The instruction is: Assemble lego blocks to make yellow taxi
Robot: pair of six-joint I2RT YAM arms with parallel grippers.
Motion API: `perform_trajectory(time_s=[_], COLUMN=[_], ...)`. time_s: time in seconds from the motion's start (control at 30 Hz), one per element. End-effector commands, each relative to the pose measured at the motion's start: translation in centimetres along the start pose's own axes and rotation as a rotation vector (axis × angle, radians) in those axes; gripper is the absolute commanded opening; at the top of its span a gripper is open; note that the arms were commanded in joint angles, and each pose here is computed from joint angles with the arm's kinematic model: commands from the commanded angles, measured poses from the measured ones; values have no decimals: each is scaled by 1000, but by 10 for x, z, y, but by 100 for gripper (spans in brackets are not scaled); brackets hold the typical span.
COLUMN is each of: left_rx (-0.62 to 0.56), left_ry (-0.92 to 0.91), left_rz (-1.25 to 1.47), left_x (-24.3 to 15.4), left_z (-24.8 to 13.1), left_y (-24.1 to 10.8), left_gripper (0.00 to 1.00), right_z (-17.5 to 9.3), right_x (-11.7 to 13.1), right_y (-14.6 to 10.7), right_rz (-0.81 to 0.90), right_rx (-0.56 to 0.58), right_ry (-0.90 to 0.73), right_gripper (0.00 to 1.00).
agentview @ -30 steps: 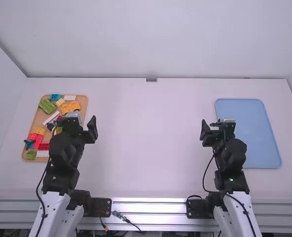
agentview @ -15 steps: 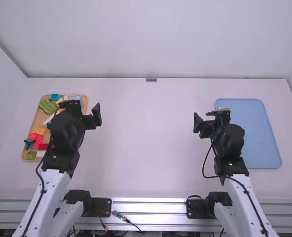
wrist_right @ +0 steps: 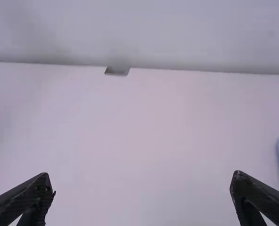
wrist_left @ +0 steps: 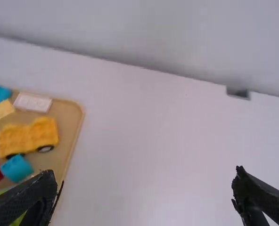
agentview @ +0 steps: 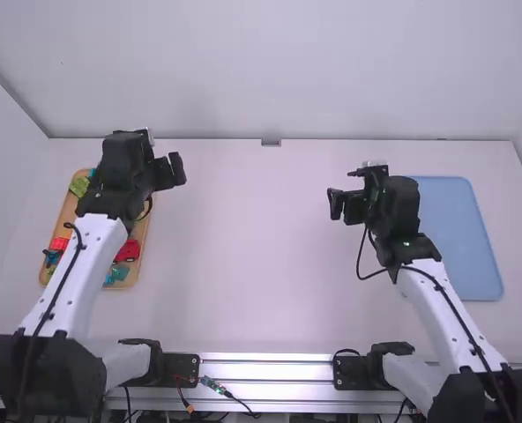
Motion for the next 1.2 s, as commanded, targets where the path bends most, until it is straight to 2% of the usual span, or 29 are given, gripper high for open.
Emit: perform_trajectory(time_s=[0.0,0.3,0.5,0.87,1.1,1.17], left_rx=[3,116,251,327,371,368], left_ry=[104,162,226,296,372,456], left_rz=[-80,-184,-333,-493,-657,-790], left_x=[23,56,91,116,138,150], left_z=[5,46,70,111,144,147], left_y=[14,15,13,24,3,-10], left_gripper=[99,99,99,99,99,99], right_z=[4,6,6,6,6,6], right_x=[1,1,1,1,2,2], right_y=[13,9,9,8,8,8], right_rz=[13,15,15,16,49,50], right_rx=[-5,11,12,14,14,16], right_ry=[0,1,2,2,6,6], right_gripper=[100,100,100,99,99,99])
Point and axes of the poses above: each hand's point on the last joint's axis, 136 mm out from that joint toward the fingers, its own z axis out along the fingers, its own x axis along the line the jaws close on, y = z × x, the point moved 1 cm from there along -z, back along the fingers, and after that the axes turned 6 degrees about z, right-handed, at the moved point
